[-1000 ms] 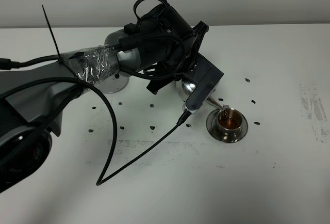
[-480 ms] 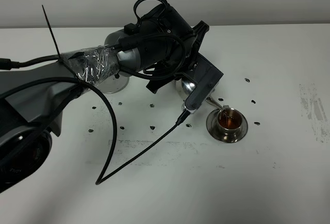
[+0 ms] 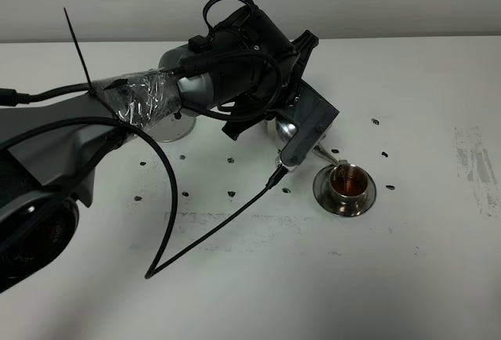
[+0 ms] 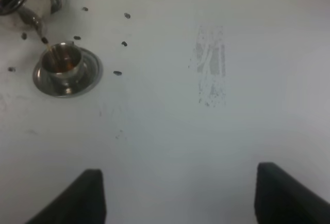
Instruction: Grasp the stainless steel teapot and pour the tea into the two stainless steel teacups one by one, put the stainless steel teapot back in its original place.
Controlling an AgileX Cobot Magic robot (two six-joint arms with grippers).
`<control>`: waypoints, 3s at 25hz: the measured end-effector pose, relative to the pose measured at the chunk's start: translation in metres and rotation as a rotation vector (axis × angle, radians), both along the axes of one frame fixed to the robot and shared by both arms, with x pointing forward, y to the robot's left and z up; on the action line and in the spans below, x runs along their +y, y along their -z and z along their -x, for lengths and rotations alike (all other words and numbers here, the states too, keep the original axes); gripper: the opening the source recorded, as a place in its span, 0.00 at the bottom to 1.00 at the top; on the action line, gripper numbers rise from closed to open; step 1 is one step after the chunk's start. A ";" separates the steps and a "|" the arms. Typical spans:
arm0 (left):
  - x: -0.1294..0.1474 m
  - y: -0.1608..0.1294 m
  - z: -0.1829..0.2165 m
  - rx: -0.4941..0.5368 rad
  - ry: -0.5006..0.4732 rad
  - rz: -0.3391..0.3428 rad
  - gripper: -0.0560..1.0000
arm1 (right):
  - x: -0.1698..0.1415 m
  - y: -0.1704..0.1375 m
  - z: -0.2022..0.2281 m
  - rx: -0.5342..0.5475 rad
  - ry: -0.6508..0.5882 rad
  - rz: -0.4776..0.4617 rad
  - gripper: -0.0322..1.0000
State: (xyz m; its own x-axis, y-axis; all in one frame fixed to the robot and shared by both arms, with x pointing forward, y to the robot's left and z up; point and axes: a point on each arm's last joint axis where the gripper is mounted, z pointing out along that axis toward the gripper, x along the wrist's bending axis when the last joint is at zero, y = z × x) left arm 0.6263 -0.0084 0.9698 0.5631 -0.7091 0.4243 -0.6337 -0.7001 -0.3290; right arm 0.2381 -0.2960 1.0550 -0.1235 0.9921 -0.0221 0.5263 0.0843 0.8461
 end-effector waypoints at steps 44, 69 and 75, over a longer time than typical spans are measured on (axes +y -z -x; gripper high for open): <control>-0.003 -0.001 0.001 -0.021 0.031 -0.019 0.22 | 0.000 0.000 0.000 0.000 0.000 0.000 0.60; -0.003 -0.001 0.001 -0.028 0.035 -0.020 0.22 | 0.000 0.000 0.000 0.000 0.000 0.000 0.60; -0.003 -0.001 0.001 -0.032 0.050 -0.032 0.22 | 0.000 0.000 0.000 0.000 0.000 0.000 0.60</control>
